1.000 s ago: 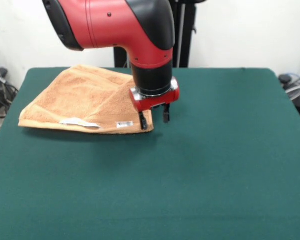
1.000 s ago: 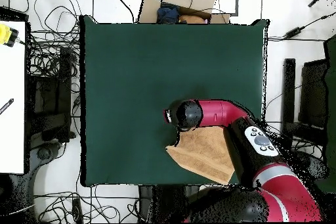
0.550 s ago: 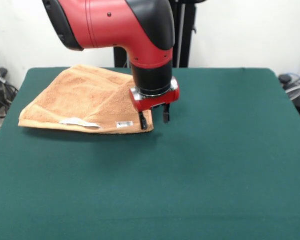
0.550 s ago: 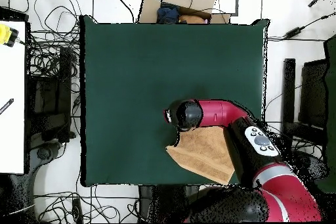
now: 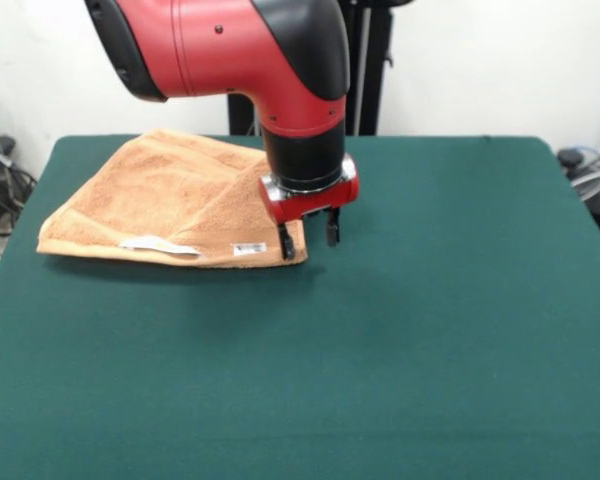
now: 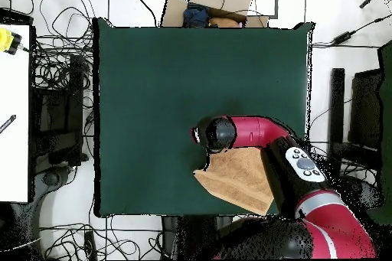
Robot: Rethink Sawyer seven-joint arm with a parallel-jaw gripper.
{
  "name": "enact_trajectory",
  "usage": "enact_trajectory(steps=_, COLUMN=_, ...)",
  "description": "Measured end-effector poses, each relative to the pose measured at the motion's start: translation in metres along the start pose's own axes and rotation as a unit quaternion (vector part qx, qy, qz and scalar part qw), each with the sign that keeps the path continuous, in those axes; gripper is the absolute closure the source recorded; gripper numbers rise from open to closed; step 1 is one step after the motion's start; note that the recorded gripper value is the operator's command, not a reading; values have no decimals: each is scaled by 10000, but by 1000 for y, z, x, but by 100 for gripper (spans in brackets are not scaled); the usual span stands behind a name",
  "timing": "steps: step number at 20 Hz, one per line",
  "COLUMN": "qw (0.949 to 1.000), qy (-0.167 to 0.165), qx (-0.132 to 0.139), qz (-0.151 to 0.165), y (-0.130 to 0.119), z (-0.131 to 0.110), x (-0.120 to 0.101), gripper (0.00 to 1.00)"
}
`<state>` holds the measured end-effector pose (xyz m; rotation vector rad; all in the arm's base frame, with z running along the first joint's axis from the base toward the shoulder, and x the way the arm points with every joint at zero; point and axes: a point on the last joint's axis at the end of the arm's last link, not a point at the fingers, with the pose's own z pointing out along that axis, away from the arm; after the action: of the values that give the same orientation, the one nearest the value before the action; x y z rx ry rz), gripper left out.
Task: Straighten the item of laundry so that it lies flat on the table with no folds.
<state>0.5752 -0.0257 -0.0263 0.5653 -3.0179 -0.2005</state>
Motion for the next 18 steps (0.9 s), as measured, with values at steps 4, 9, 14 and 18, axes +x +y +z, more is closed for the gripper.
enact_trajectory(steps=4, qw=10000, qy=0, qx=0, qz=0, y=0, z=0, x=0, gripper=0)
enact_trajectory(steps=9, qw=10000, qy=-2, qx=-1, qz=10, y=-1, z=0, x=1, gripper=0)
enact_trajectory(steps=14, qw=10000, qy=-2, qx=31, qz=88, y=-18, z=0, x=11, gripper=0)
enact_trajectory(steps=18, qw=9997, qy=2, qx=66, qz=242, y=-48, z=6, x=35, gripper=0)
